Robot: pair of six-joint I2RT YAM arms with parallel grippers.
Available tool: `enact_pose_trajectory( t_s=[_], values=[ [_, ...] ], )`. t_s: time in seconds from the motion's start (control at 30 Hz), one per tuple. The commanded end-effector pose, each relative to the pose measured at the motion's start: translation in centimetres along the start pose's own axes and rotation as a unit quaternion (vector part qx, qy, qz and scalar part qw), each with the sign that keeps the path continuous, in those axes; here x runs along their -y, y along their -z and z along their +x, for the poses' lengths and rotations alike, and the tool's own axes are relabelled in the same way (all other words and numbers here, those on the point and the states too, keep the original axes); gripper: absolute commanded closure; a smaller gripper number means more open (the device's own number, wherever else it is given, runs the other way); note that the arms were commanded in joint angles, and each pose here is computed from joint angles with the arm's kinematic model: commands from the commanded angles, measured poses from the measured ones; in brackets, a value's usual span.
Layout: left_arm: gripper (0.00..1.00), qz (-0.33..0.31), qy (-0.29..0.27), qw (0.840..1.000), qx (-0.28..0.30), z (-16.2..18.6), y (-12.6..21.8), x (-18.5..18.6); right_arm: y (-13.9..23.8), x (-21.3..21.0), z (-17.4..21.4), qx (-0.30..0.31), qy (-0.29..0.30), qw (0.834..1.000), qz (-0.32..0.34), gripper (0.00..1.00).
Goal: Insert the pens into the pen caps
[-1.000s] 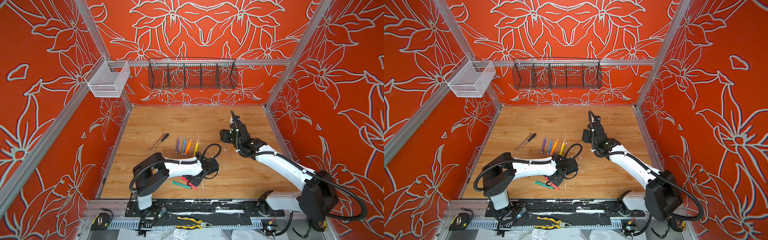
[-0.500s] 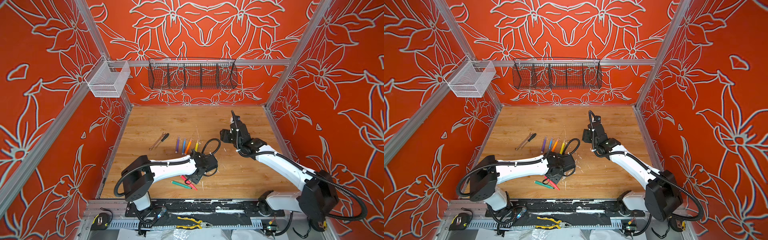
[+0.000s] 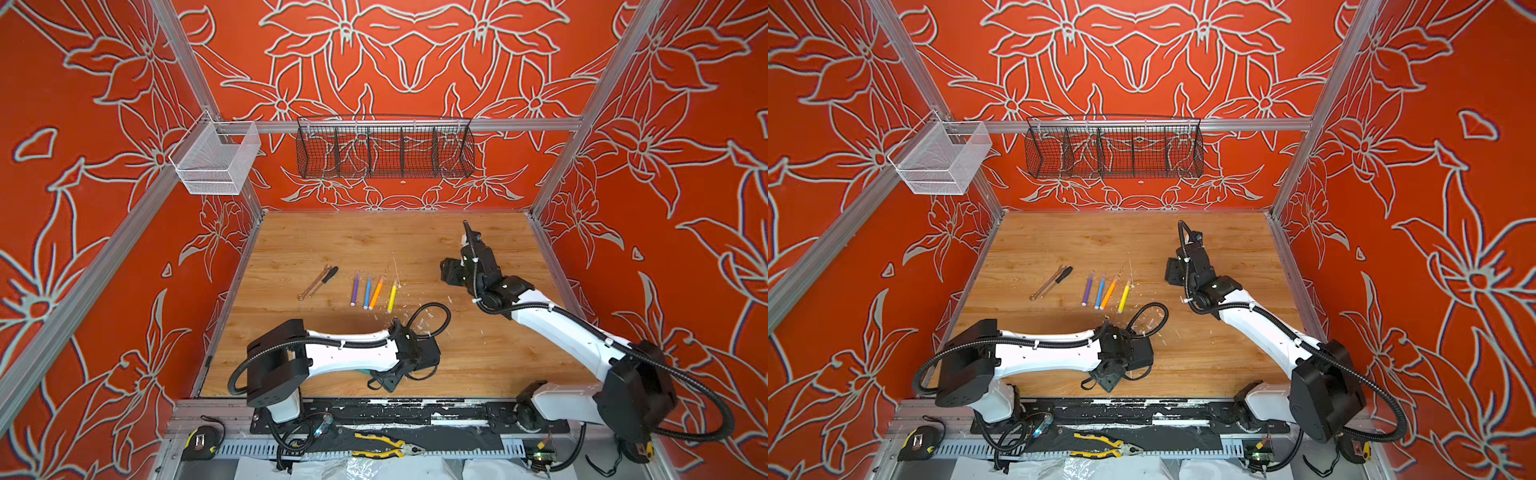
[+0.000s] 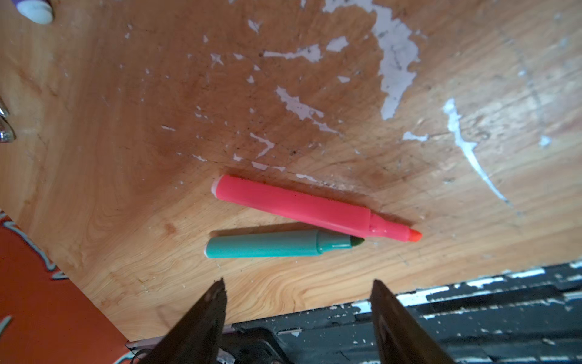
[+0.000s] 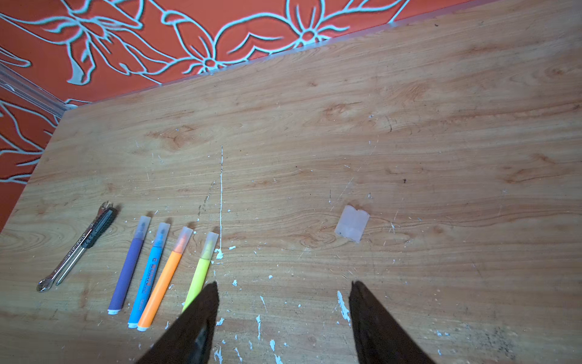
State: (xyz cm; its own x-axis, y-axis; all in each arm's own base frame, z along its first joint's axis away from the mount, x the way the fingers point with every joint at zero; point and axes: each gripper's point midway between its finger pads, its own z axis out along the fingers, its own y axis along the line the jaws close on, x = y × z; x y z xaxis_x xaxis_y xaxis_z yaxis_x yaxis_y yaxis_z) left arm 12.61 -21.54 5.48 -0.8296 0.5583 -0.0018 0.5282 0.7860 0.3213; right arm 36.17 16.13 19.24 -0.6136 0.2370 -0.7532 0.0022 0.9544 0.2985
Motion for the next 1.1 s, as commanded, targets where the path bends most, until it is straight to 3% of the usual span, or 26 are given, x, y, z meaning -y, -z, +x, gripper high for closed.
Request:
enact_pose_trajectory(
  t_s=[0.0,0.47,0.7,1.07],
  values=[
    [0.27,-0.017,-0.003,1.000,-0.023,0.3,-0.7,0.2,0.0,0.7,0.7,-0.011,-0.006,1.000,0.007,0.32],
    [0.23,-0.042,-0.014,0.999,-0.013,-2.0,-1.8,0.3,-0.1,0.8,0.8,-0.013,-0.008,1.000,0.007,0.32],
    [0.24,-0.029,0.016,0.999,-0.022,-3.0,-3.5,-1.4,-0.2,0.9,0.8,-0.014,-0.009,1.000,0.007,0.32],
    [0.37,0.011,0.068,0.997,-0.032,-4.0,-5.9,-3.5,-0.5,0.9,0.9,-0.018,-0.009,1.000,0.008,0.32]
  ],
)
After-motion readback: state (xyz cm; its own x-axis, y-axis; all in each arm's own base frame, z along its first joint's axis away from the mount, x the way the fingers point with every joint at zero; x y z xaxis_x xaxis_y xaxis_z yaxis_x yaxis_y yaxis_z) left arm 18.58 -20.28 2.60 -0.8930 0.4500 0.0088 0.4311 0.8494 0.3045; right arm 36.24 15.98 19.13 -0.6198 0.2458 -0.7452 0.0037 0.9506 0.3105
